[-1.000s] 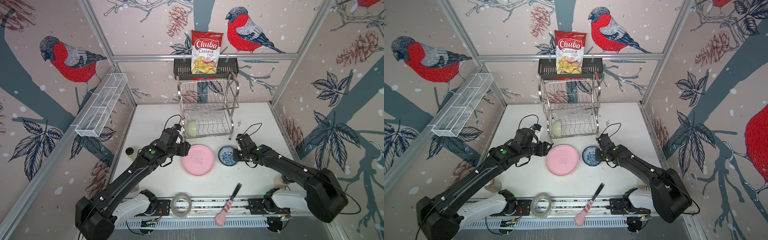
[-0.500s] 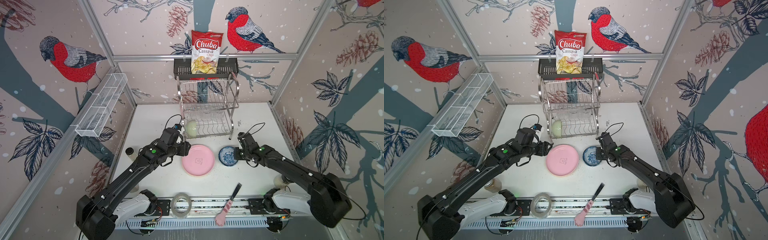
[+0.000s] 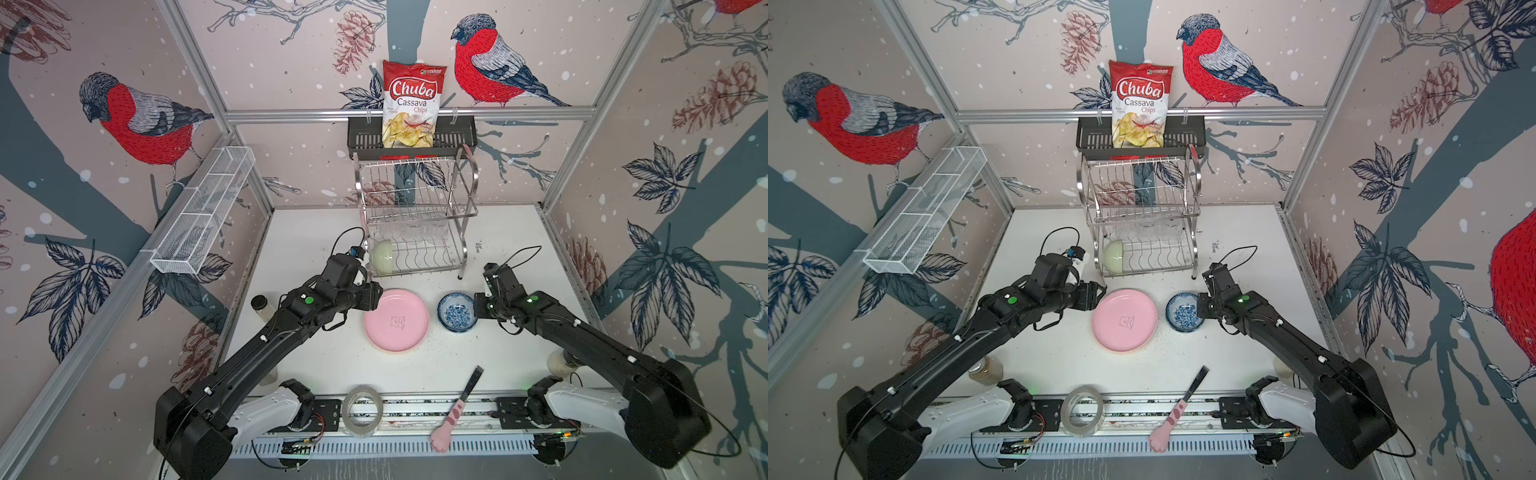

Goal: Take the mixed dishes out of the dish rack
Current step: 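Raise the right gripper back toward the pale green bowl in the rack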

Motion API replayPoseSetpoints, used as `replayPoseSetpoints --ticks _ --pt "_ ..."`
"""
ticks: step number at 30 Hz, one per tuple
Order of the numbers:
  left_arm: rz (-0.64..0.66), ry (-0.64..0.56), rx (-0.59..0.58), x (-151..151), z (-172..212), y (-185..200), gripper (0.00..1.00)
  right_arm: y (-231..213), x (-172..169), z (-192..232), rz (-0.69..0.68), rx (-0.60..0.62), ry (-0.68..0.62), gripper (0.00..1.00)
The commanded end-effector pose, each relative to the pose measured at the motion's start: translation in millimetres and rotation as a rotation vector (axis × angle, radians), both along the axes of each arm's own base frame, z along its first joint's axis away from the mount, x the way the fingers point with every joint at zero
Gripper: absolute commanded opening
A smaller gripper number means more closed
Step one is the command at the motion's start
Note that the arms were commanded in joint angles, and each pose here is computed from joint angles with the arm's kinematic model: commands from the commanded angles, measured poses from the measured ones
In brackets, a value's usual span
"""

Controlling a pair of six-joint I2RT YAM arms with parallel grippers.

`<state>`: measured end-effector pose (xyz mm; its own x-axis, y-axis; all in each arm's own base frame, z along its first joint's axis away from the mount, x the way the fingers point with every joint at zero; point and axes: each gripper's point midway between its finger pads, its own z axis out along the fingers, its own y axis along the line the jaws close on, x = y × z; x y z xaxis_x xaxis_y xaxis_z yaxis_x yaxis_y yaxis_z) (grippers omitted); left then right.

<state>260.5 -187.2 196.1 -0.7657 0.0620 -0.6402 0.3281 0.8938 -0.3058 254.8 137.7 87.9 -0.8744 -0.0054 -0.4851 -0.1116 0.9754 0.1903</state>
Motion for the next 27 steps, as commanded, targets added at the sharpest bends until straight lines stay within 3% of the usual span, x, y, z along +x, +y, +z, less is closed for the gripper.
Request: replayPoseSetpoints --ticks 1,7,11,18,27 --pt "-0.008 -0.03 -0.025 5.3 8.8 -4.9 0.65 2.4 -0.8 -5.6 0.011 0.009 0.009 0.1" --pt "-0.001 -0.032 -0.019 6.6 8.3 -3.7 0.65 4.9 3.4 6.1 0.015 0.028 -0.029 0.1" --pt "0.042 -0.038 0.012 11.8 5.2 3.1 0.65 18.4 15.5 41.4 0.052 0.101 -0.127 0.17" --pt "0.146 -0.051 0.054 31.3 -1.9 19.1 0.6 79.8 26.2 111.7 0.257 0.354 -0.349 0.28" --pt "0.214 -0.076 -0.041 64.4 -0.2 22.8 0.6 170.4 16.9 149.1 0.549 0.427 -0.54 0.28"
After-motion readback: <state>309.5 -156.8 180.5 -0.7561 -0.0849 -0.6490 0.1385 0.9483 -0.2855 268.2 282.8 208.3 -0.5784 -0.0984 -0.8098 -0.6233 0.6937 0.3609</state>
